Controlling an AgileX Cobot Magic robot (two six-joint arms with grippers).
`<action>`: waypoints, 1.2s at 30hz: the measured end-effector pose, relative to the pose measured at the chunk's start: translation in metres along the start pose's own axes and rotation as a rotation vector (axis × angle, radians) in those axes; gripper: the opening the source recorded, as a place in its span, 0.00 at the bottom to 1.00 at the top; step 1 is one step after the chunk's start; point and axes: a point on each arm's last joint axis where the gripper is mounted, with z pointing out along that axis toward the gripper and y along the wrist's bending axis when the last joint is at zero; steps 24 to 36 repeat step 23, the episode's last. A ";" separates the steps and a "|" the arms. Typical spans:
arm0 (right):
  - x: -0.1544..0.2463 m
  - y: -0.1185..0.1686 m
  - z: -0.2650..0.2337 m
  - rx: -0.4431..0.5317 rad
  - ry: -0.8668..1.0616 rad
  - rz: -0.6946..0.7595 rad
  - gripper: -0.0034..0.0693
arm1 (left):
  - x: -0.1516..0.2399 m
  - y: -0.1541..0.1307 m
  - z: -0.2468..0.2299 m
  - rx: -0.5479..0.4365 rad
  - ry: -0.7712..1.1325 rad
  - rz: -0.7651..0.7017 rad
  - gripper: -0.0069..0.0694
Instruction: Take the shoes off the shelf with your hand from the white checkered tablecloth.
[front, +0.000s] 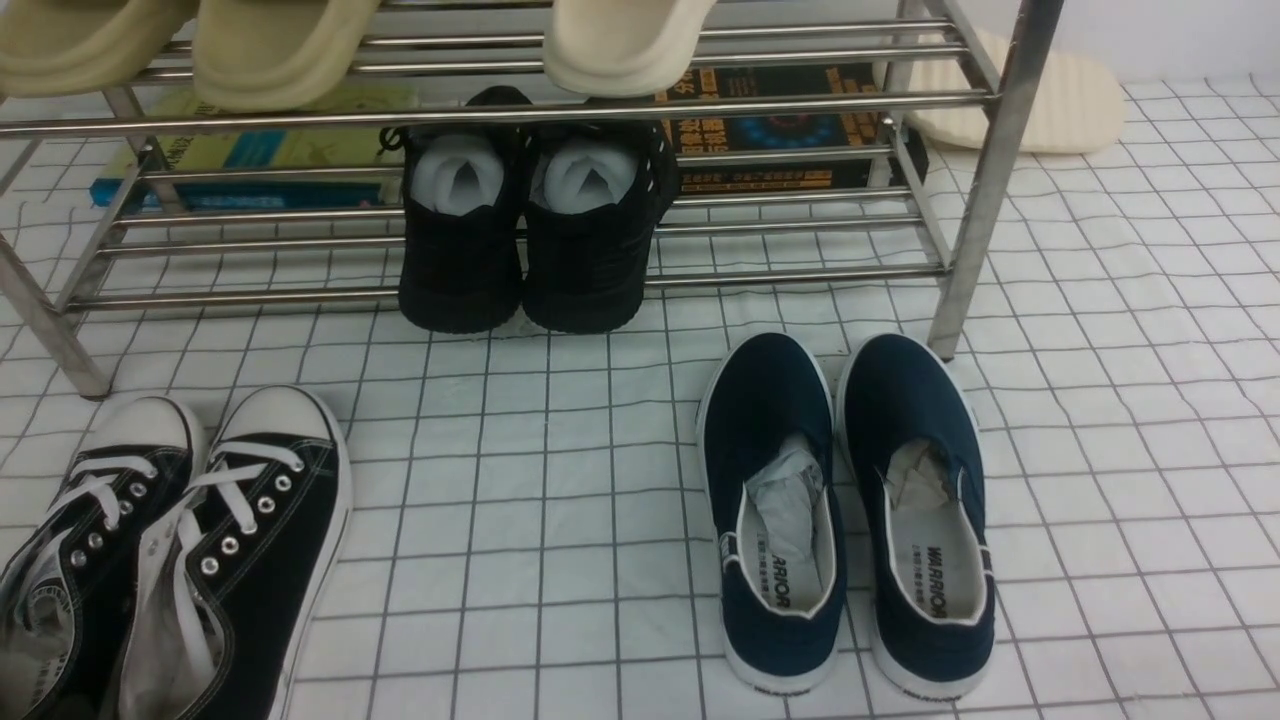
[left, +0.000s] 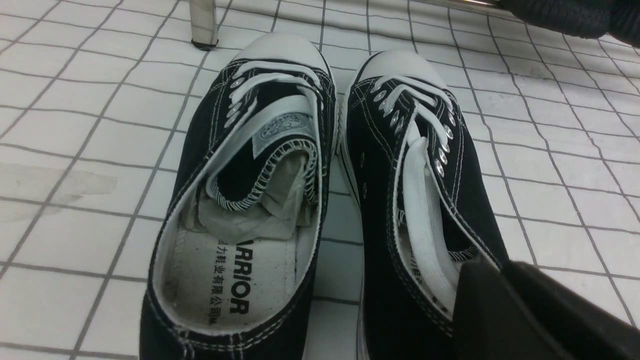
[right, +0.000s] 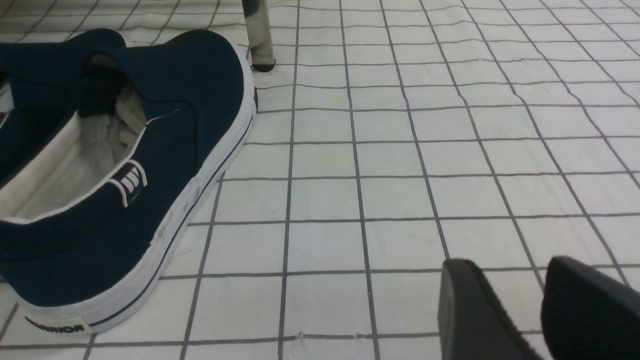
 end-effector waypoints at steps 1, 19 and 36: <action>0.000 0.000 0.000 0.000 0.000 0.000 0.38 | 0.000 0.000 0.000 0.000 0.000 0.000 0.18; 0.000 0.000 0.000 0.000 0.000 0.000 0.38 | 0.000 0.000 0.000 -0.001 0.001 0.001 0.21; 0.000 0.000 0.000 0.000 0.000 0.000 0.38 | 0.000 0.000 0.000 -0.001 0.001 0.001 0.22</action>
